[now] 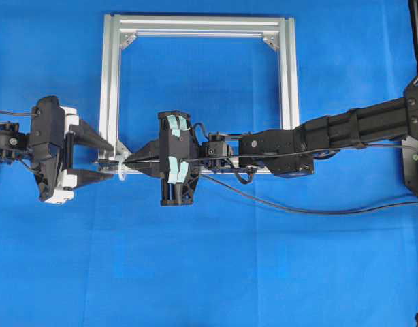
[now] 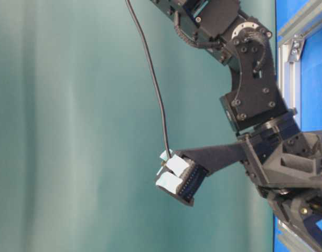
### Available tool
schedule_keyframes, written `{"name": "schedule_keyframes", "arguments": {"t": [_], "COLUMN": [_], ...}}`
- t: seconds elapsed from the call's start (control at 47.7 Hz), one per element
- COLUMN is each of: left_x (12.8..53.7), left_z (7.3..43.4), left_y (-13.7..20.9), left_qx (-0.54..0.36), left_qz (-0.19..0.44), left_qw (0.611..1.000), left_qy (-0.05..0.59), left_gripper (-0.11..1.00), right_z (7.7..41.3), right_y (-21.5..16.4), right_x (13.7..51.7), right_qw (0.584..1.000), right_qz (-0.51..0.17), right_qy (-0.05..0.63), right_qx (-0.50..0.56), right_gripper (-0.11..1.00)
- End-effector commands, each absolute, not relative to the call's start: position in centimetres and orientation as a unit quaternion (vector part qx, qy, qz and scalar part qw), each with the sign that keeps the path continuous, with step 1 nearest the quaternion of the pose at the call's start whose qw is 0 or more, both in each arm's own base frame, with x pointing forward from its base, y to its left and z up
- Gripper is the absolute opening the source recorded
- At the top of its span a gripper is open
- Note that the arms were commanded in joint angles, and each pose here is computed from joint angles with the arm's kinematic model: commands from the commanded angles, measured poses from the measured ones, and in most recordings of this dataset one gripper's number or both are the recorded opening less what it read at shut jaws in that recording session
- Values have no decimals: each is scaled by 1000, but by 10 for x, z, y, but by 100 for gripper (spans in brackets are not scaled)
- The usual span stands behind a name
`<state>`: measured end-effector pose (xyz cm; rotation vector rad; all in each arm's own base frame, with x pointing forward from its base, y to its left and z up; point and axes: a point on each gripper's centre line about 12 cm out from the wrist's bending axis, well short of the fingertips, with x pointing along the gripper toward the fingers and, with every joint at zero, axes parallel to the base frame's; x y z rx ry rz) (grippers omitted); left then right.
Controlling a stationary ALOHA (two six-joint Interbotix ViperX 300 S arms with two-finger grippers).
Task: Insert the wire through the string loop located on the left side.
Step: 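Close the left gripper on the USB plug beyond the loop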
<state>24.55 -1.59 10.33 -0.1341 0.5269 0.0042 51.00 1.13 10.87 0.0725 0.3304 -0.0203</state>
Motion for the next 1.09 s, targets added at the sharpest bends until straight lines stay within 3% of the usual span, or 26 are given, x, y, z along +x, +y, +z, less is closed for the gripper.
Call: {"name": "schedule_keyframes", "arguments": {"t": [0.0, 0.105, 0.168, 0.482, 0.608, 0.755, 0.838, 1.069], "left_x": [250, 250, 251, 250, 250, 250, 250, 249], "left_z": [109, 110, 110, 110, 110, 110, 110, 110], "left_y": [-18, -18, -18, -19, -18, -18, -18, -18], "left_qx": [-64, -61, -58, -56, -56, -57, -56, -57], "left_qz": [-3, -6, -7, -8, -7, -7, -7, -7], "left_qw": [967, 968, 969, 969, 969, 969, 968, 968], "left_qy": [246, 243, 241, 241, 241, 242, 243, 243], "left_gripper": [49, 17, 7, 8, 8, 8, 8, 8], "right_z": [128, 129, 127, 128, 126, 126, 126, 126], "right_y": [10, 10, 9, 10, 11, 11, 11, 11], "right_x": [516, 516, 515, 515, 515, 514, 514, 514], "right_qw": [989, 989, 989, 989, 989, 988, 988, 988], "right_qz": [-10, -10, -11, -10, -10, -11, -13, -13], "right_qy": [140, 140, 141, 141, 145, 147, 147, 147], "right_qx": [37, 37, 37, 37, 39, 43, 45, 46], "right_gripper": [6, 6, 6, 12, 33, 77, 95, 94]}}
